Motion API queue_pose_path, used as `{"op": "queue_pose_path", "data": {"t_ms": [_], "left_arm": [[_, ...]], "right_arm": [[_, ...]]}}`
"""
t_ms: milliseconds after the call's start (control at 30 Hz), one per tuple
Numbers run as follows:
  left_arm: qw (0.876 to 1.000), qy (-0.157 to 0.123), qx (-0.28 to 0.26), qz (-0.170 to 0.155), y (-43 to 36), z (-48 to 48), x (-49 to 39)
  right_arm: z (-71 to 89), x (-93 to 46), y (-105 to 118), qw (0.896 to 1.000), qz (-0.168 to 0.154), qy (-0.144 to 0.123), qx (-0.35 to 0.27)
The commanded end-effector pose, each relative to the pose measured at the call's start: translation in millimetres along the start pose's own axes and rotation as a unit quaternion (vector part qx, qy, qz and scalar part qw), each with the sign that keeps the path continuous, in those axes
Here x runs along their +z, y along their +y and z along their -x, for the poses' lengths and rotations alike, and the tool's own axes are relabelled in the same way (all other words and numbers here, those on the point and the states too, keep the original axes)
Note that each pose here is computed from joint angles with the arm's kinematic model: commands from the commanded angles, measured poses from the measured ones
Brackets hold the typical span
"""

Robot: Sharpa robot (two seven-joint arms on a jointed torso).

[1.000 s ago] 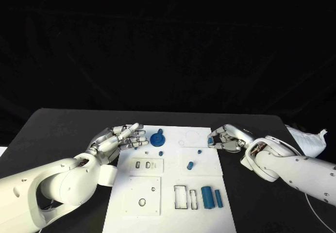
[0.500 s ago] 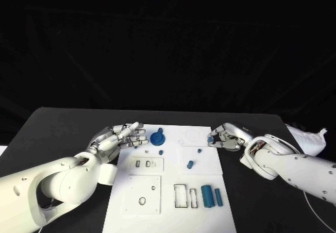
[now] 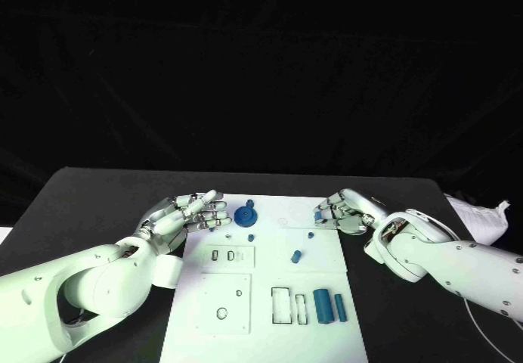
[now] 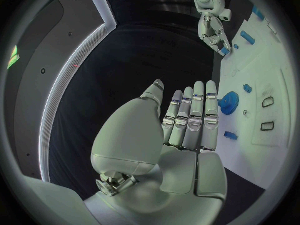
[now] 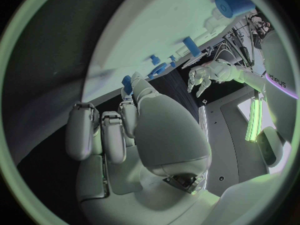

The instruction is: Assemble the parts on the task board

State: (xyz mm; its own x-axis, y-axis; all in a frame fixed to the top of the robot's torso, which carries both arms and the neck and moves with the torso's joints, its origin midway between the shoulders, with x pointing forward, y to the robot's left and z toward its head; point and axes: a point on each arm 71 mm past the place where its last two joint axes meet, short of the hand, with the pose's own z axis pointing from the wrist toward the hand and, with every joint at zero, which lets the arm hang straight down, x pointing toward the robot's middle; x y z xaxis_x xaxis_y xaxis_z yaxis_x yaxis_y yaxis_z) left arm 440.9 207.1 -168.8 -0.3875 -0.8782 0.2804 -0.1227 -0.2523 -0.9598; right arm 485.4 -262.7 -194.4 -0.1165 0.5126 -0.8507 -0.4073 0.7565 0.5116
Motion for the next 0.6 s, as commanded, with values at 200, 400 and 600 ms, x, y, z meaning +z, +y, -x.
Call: {"op": "queue_pose_path", "data": {"t_ms": [200,400,600], "left_arm": [[1.000,0.004,-0.004,-0.004,-0.1,1.9,2.4],[1.000,-0.001,-0.003,-0.005,0.1,5.7,4.2],[1.000,-0.007,-0.001,-0.007,0.2,10.3,6.5]], "right_arm": [[-13.6,13.6,51.9,1.000,-0.002,-0.005,-0.003],[-34.4,23.5,93.2,1.000,0.022,0.015,-0.014],[-60.5,30.0,121.6,0.998,0.035,0.043,-0.023]]}}
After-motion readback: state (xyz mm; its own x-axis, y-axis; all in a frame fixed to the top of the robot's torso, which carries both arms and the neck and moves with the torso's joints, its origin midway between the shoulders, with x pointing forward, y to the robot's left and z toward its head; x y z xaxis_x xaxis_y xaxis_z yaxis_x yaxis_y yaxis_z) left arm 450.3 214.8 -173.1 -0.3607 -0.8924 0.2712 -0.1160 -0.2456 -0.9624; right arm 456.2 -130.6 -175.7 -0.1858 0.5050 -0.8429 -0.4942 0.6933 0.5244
